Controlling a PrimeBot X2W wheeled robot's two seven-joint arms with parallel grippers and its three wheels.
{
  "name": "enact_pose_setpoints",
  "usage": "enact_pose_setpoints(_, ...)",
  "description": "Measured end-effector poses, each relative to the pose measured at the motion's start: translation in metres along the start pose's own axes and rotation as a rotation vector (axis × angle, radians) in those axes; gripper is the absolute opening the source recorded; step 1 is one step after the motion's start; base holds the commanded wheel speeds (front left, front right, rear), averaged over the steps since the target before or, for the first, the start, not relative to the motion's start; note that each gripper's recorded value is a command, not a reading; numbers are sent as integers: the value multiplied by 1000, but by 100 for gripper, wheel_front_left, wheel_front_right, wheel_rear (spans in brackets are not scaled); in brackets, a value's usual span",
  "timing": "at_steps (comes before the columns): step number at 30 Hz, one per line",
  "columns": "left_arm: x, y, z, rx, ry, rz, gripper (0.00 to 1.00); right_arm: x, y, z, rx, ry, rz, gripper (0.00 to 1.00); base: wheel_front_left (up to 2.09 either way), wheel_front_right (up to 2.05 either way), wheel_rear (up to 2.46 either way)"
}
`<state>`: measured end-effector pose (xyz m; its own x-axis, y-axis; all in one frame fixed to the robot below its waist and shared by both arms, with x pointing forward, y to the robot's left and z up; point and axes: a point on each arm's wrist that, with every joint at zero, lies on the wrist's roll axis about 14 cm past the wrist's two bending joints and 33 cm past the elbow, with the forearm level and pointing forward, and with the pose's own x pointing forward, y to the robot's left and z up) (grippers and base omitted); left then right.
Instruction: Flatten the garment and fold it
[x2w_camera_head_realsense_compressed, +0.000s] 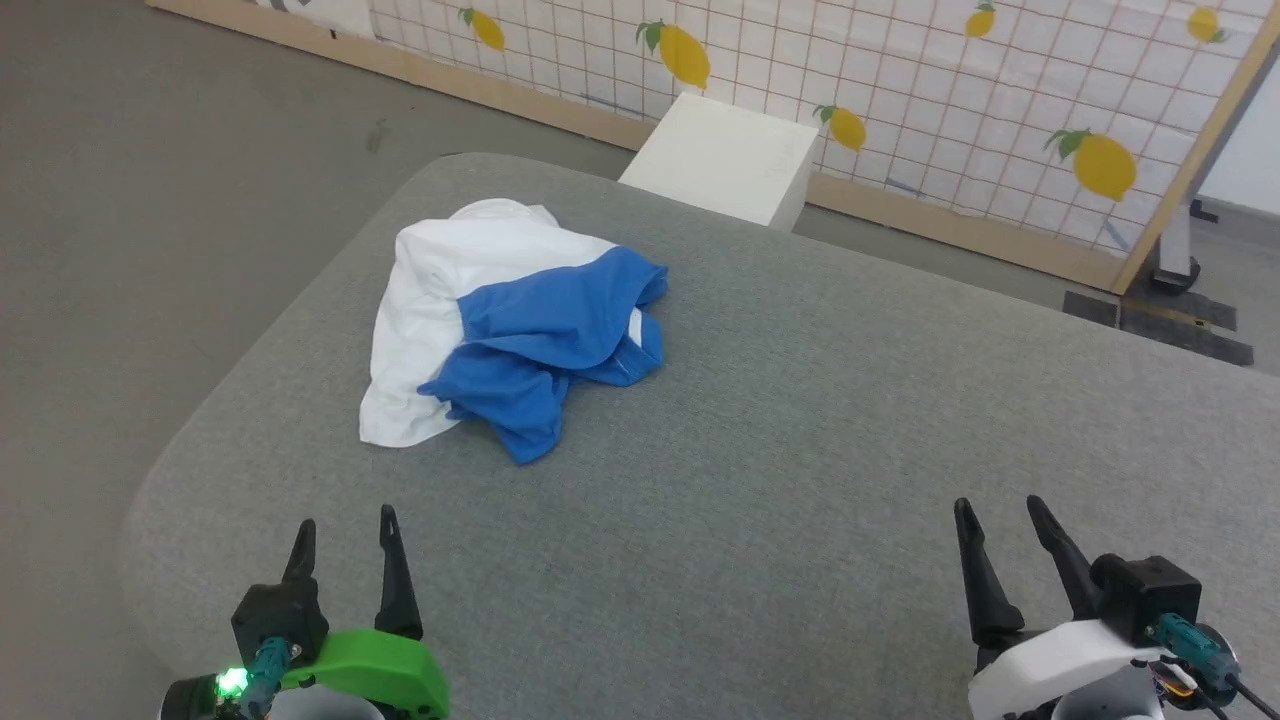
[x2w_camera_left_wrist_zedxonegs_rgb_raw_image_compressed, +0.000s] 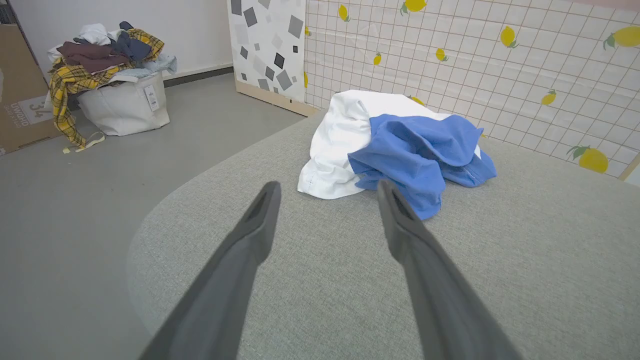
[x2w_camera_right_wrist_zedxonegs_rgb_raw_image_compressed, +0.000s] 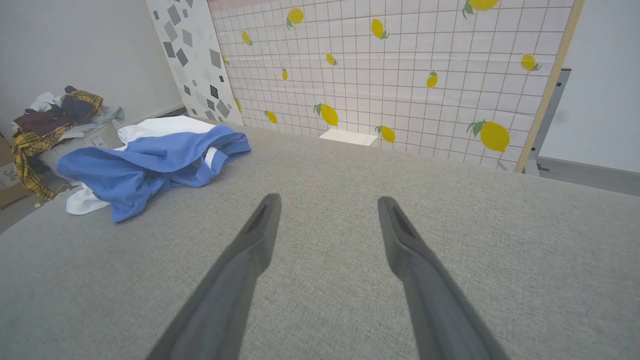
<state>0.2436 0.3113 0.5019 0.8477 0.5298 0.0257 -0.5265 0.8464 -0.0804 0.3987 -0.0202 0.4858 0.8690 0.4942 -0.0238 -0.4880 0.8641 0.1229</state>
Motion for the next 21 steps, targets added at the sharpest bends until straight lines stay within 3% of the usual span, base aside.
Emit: enact_pose_setpoints(21,-9,24,-5,-1,2,75,100,9,17,-18,30,31,49,100,0,0,0)
